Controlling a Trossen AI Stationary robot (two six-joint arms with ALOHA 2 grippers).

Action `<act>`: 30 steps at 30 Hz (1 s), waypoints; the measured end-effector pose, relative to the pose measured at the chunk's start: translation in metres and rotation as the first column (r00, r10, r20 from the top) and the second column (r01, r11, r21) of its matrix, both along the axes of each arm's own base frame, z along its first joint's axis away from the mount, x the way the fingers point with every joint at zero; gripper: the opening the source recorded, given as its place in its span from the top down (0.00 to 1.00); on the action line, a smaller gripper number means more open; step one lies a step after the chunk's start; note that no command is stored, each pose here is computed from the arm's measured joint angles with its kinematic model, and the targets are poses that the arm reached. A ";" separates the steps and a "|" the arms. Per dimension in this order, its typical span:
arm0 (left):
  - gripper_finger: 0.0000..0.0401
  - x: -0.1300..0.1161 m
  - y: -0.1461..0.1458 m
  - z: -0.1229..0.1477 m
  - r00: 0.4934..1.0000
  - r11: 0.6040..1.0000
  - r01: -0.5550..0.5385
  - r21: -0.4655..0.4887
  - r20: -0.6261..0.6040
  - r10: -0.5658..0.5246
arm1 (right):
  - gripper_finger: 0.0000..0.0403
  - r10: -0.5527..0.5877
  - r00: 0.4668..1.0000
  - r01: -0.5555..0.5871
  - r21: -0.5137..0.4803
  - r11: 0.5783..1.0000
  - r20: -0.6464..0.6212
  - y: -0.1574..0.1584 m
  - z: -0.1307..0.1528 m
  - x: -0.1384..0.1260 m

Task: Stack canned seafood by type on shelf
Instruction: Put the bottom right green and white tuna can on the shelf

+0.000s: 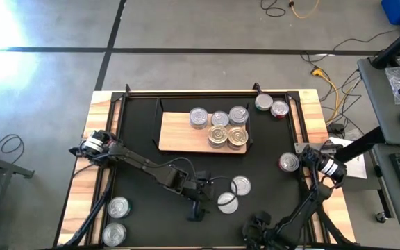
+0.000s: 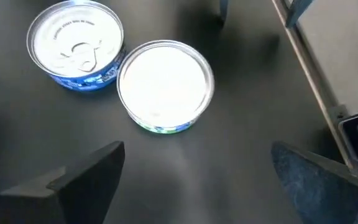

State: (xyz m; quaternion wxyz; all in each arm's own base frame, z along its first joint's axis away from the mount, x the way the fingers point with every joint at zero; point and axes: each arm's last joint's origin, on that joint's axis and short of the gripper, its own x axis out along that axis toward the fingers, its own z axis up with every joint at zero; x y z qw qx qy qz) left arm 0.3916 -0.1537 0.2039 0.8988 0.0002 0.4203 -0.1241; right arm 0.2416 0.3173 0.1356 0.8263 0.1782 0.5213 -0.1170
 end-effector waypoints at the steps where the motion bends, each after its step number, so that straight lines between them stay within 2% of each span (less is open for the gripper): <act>1: 0.03 0.001 0.000 -0.003 1.000 1.000 0.007 0.010 -0.004 -0.007 | 0.10 0.006 1.000 -0.006 -0.005 1.000 -0.003 -0.002 -0.001 0.002; 8: 0.03 0.003 -0.007 -0.032 0.996 0.997 0.049 0.056 -0.072 -0.045 | 0.10 -0.014 0.999 0.015 0.021 1.000 -0.045 -0.013 0.001 0.016; 13: 0.03 0.006 -0.008 -0.037 0.995 0.993 0.087 0.080 -0.056 -0.082 | 0.10 -0.015 0.999 0.015 0.019 1.000 -0.045 -0.014 0.001 0.015; 21: 0.03 0.012 -0.012 -0.047 0.996 0.993 0.092 0.074 -0.020 -0.091 | 0.10 0.027 0.995 -0.036 -0.080 0.996 -0.100 -0.035 -0.001 0.028; 30: 0.03 0.002 -0.034 -0.048 0.996 0.997 0.081 0.018 -0.047 -0.080 | 0.10 0.152 0.985 -0.164 -0.148 0.975 -0.086 -0.057 0.014 0.058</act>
